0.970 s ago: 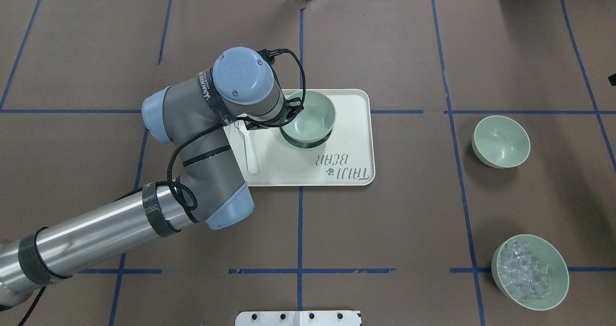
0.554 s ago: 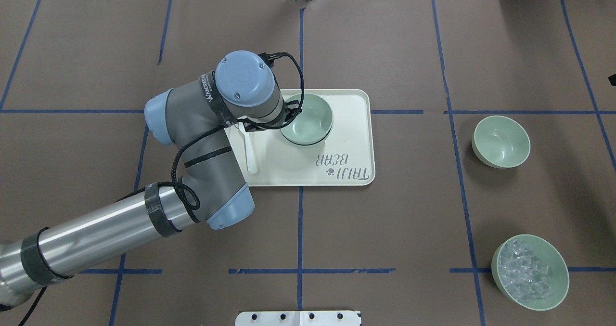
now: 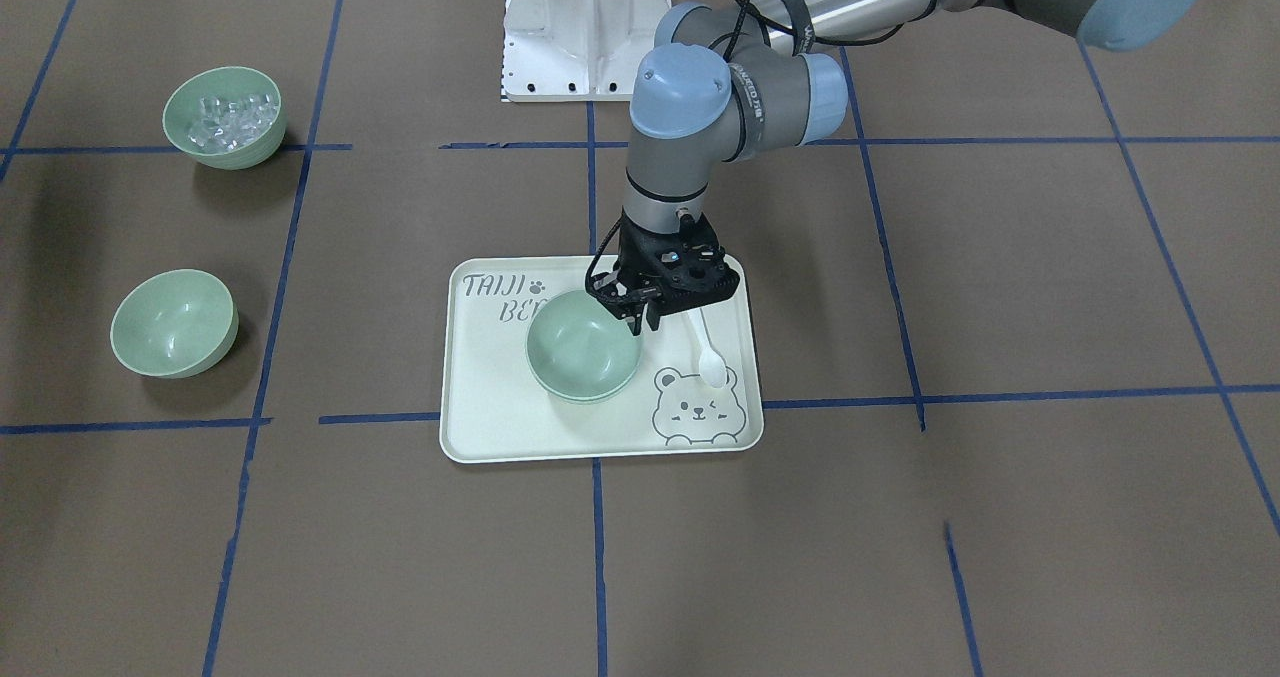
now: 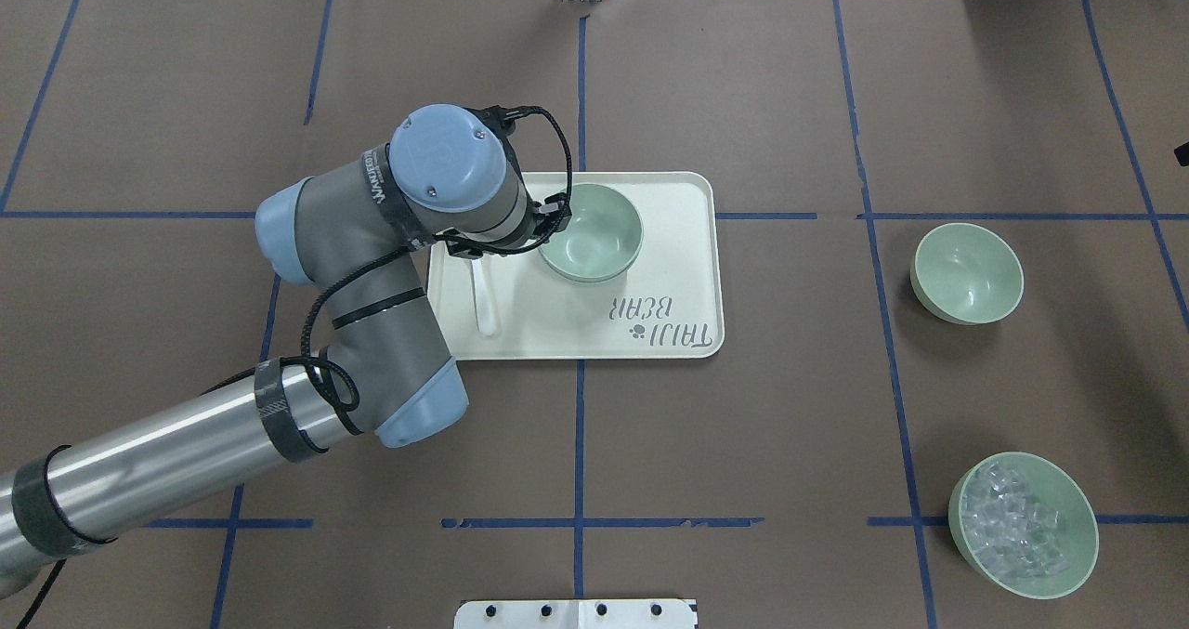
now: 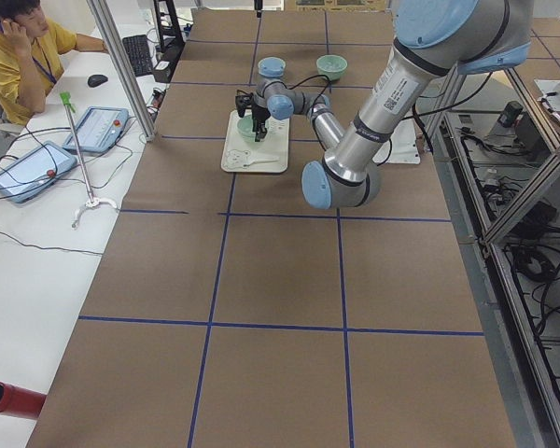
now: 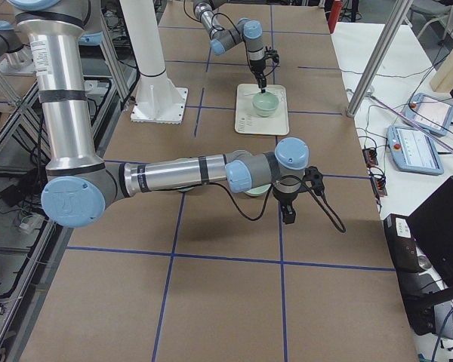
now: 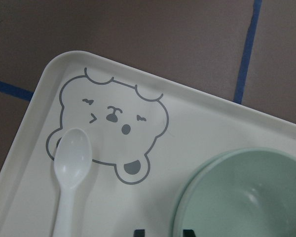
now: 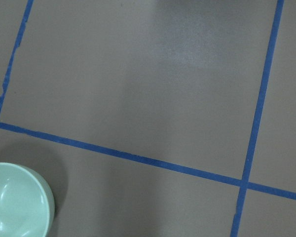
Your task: Stack green bowls together
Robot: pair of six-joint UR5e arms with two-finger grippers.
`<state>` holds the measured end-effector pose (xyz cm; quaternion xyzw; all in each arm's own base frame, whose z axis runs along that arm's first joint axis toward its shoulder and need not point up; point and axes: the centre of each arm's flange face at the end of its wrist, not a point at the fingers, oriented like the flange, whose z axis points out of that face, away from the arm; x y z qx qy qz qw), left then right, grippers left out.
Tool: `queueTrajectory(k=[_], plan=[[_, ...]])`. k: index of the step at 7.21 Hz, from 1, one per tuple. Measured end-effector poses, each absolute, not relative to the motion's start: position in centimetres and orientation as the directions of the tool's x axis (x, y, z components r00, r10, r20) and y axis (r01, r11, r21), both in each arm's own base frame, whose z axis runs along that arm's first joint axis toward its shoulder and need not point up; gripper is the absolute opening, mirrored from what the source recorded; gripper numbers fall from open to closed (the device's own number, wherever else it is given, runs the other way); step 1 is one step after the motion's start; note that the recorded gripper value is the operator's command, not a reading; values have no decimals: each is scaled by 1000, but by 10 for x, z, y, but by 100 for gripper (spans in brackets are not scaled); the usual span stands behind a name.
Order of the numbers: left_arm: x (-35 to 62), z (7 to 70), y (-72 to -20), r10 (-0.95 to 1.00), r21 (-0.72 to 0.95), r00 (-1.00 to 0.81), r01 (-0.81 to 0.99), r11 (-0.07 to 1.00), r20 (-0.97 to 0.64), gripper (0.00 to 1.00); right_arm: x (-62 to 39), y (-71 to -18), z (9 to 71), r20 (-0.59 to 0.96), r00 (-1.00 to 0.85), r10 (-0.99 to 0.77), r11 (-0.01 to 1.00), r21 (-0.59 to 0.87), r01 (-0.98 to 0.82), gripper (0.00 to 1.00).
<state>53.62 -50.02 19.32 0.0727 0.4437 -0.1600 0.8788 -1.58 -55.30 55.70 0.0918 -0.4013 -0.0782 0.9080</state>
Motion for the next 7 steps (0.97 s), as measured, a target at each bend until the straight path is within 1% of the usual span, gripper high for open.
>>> queueTrajectory(k=[1,3,5,6,7], plan=[[492,205,-515,-120,73,575,300,951,-809,100,-20,-553,553,715,664,-219,970,232,70,100],[369,263,-563,82,227,629,153,962,-773,100,-31,-555,547,719,660,-219,971,228,74,100],[220,356,-597,249,380,714,26,924,-654,100,-45,-559,538,718,655,-233,968,238,83,100],[140,412,-599,320,430,747,-51,901,-582,100,-46,-560,537,717,656,-236,966,246,80,100],[59,476,-583,374,441,748,-121,889,-549,100,-47,-560,537,714,659,-237,965,249,78,100]])
